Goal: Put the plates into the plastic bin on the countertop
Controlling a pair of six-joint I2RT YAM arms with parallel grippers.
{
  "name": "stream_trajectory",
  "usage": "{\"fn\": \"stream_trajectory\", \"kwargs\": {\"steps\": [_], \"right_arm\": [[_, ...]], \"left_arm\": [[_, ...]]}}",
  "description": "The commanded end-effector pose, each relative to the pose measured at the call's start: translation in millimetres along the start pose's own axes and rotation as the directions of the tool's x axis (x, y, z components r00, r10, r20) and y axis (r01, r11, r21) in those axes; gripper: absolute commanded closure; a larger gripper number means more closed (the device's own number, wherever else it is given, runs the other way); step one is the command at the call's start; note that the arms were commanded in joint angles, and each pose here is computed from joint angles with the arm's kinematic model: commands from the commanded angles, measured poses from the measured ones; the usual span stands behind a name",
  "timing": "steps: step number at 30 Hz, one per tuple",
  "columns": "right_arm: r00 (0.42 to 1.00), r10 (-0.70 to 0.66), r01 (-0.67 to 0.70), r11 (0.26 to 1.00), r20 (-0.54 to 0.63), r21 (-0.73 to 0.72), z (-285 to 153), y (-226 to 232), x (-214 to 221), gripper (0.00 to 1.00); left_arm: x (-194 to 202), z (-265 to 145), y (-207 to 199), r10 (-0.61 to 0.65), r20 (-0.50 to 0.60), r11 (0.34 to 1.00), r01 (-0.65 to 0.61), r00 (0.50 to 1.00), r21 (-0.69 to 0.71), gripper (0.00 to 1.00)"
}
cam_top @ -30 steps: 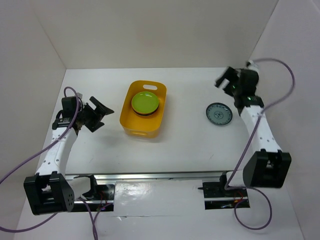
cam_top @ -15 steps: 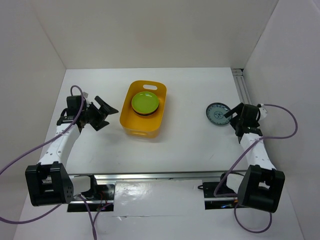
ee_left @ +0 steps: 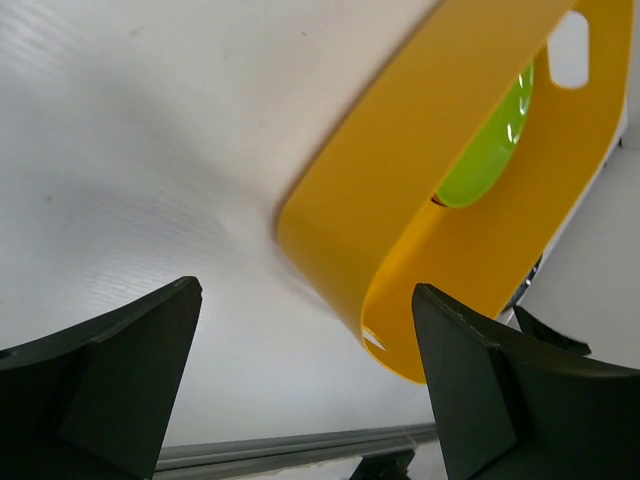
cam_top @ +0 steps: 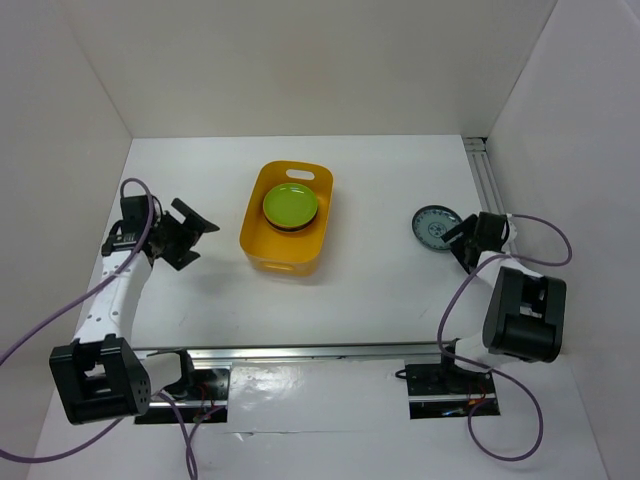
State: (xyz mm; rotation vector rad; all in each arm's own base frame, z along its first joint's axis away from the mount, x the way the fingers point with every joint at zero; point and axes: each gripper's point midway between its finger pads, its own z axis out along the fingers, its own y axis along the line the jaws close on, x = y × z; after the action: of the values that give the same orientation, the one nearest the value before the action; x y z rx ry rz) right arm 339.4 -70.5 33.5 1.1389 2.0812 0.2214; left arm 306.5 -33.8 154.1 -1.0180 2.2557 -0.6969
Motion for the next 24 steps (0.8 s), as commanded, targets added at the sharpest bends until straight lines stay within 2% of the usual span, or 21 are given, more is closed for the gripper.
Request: {"fn": "stream_trajectory", "kwargs": {"steps": [1,4,5,8,9,11,12,16,18,22,24], "right_arm": [[0.999,-0.022,0.024,0.998,0.045,-0.057,9.7,12.2,-11.5,0.19],[0.999,-0.023,0.026,0.995,0.035,-0.092,14.3,14.2,-5.1,0.26],[0.999,-0.033,0.034,0.995,0.018,-0.091,17.4,9.6,2.5,0.32],[0.999,-0.040,0.038,0.996,-0.023,-0.078,25.8,4.6,15.7,0.35],[0.999,-0.040,0.038,0.996,-0.025,-0.077,28.0,5.5,14.5,0.45],[0.999,-0.029,0.027,0.998,-0.044,-0.049,33.6,0.3,18.5,0.49],[0.999,-0.013,0.012,0.999,-0.044,-0.031,35.8,-1.6,17.8,0.61],[0.998,0.005,-0.004,1.000,-0.056,0.012,37.1,-7.1,21.9,0.78],[0.998,0.015,-0.012,0.999,-0.063,0.034,41.3,-7.0,19.4,0.98],[0.997,0.005,-0.004,1.000,-0.071,0.013,45.0,10.2,10.3,1.00],[1.000,-0.004,0.001,0.996,-0.030,-0.093,32.6,55.7,-5.1,1.00]], "left_arm": [[-19.4,-16.8,4.4,-0.042,0.086,0.997,0.048,0.995,-0.064,0.00],[-24.4,-21.9,5.5,-0.060,0.103,0.994,0.069,0.993,-0.085,0.00],[-29.5,-24.1,3.1,-0.055,0.123,0.994,0.066,0.991,-0.086,0.00],[-35.2,-28.0,2.3,-0.062,0.134,0.992,0.076,0.989,-0.099,0.00],[-35.2,-28.0,2.3,-0.062,0.134,0.992,0.076,0.989,-0.099,0.00],[-38.9,-33.7,-4.3,-0.059,0.141,0.993,0.072,0.988,-0.091,0.00],[-38.7,-31.3,0.5,-0.063,0.139,0.990,0.079,0.988,-0.113,0.00],[-44.2,-33.6,1.1,-0.057,0.157,0.990,0.076,0.986,-0.118,0.00],[-41.5,-31.5,4.9,-0.060,0.150,0.989,0.079,0.987,-0.126,0.00],[-42.6,-31.6,6.1,-0.059,0.156,0.988,0.080,0.986,-0.132,0.00],[-43.7,-33.6,7.0,-0.050,0.161,0.987,0.073,0.986,-0.143,0.00]]}}
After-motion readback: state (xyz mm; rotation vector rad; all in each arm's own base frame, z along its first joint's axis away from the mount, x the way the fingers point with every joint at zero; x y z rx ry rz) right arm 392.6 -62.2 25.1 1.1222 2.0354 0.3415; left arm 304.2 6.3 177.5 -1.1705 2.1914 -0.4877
